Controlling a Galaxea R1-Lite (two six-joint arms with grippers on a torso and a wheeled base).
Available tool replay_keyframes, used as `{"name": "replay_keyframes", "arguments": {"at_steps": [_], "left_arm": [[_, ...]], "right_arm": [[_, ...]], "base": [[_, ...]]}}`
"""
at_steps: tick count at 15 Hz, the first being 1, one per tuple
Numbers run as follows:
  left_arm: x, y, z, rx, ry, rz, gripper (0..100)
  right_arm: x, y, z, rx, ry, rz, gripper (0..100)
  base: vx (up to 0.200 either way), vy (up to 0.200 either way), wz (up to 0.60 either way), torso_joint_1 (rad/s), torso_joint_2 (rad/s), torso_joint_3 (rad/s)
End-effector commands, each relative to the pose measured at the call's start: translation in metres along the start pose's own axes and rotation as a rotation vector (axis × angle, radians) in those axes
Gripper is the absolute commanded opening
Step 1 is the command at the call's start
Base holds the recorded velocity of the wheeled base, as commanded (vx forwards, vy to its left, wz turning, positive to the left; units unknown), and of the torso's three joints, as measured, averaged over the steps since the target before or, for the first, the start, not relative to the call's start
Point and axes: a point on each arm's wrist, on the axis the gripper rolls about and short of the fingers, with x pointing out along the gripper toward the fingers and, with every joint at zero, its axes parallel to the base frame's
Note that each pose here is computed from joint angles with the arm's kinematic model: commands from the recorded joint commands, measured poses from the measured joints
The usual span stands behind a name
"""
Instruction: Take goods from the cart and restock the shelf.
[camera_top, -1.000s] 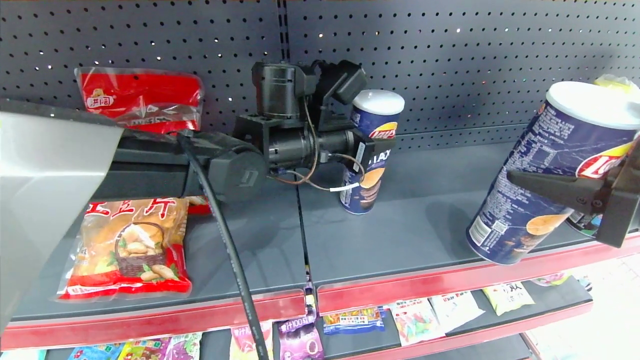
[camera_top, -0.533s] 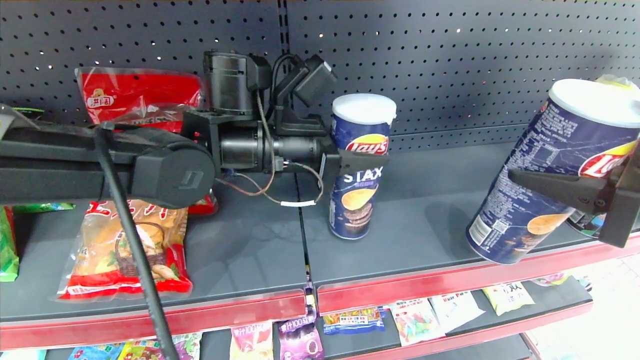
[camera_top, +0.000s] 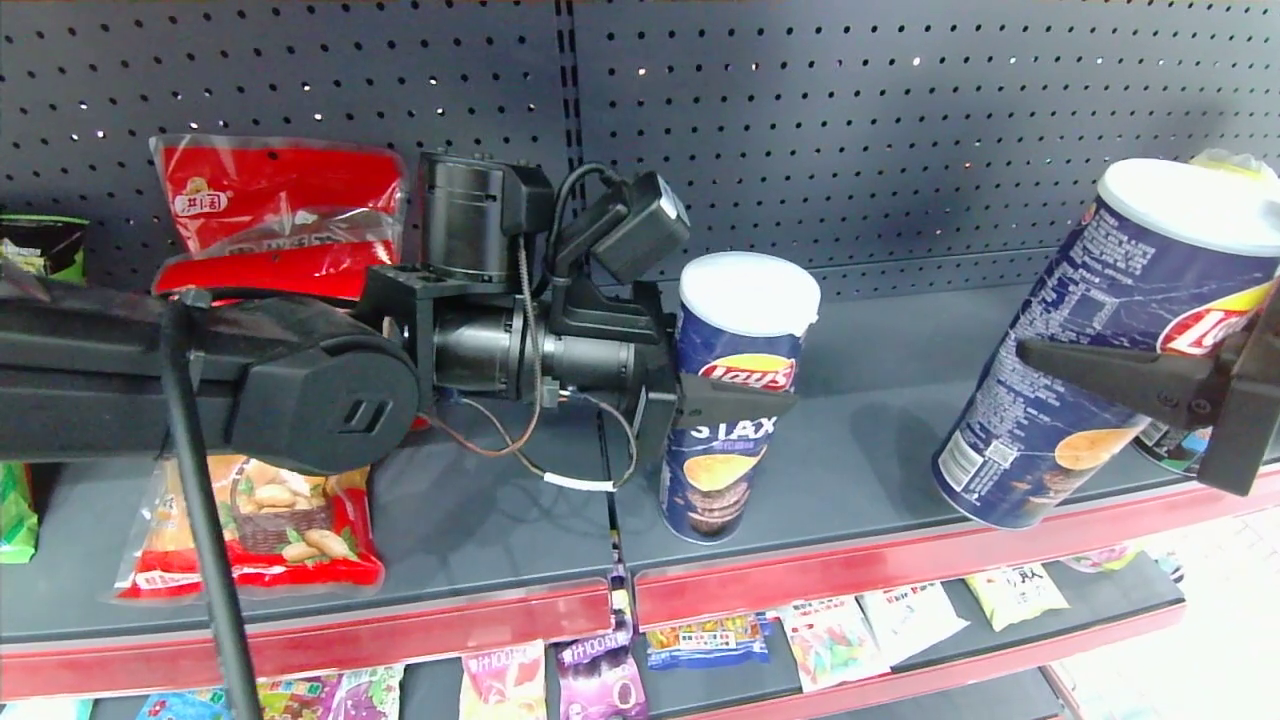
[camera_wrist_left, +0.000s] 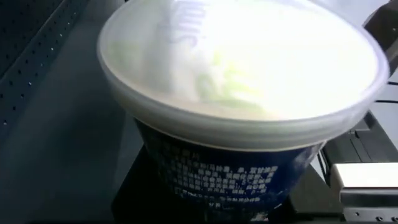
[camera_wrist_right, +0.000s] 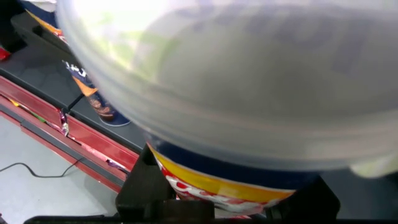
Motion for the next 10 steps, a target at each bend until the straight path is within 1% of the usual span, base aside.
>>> {"name": "replay_keyframes", "arguments": {"at_steps": [1, 2, 5, 6, 10], "left_arm": [[-0.0008, -0.0039, -0.0021, -0.01, 0.008, -0.005, 0], [-0.001, -0.0063, -0.0062, -0.021, 0.017, -0.01, 0], [-0.0028, -0.0079, -0.0044, -0.024, 0.014, -0.009, 0], [-0.0031, -0.0088, -0.0036, -0.038, 0.013, -0.01, 0], [-0.0029, -0.012, -0.0002, -0.061, 0.008, -0.016, 0]], "right_arm": [[0.0013, -0.0001, -0.0006, 0.0, 0.004, 0.001, 0], [0.0013, -0.0001, -0.0006, 0.0, 0.004, 0.001, 0], [0.0014, 0.0, -0.0015, 0.01, 0.007, 0.001, 0], [0.0016, 0.0004, -0.0019, 0.01, 0.009, 0.003, 0], [0.0015, 0.0003, -0.0014, 0.01, 0.007, 0.003, 0]], "base": [[0.0, 0.0, 0.0, 0.0, 0.0, 0.0], [0.0, 0.0, 0.0, 0.0, 0.0, 0.0], [0.0, 0.0, 0.0, 0.0, 0.0, 0.0], [0.0, 0.0, 0.0, 0.0, 0.0, 0.0], [0.0, 0.0, 0.0, 0.0, 0.0, 0.0]]}}
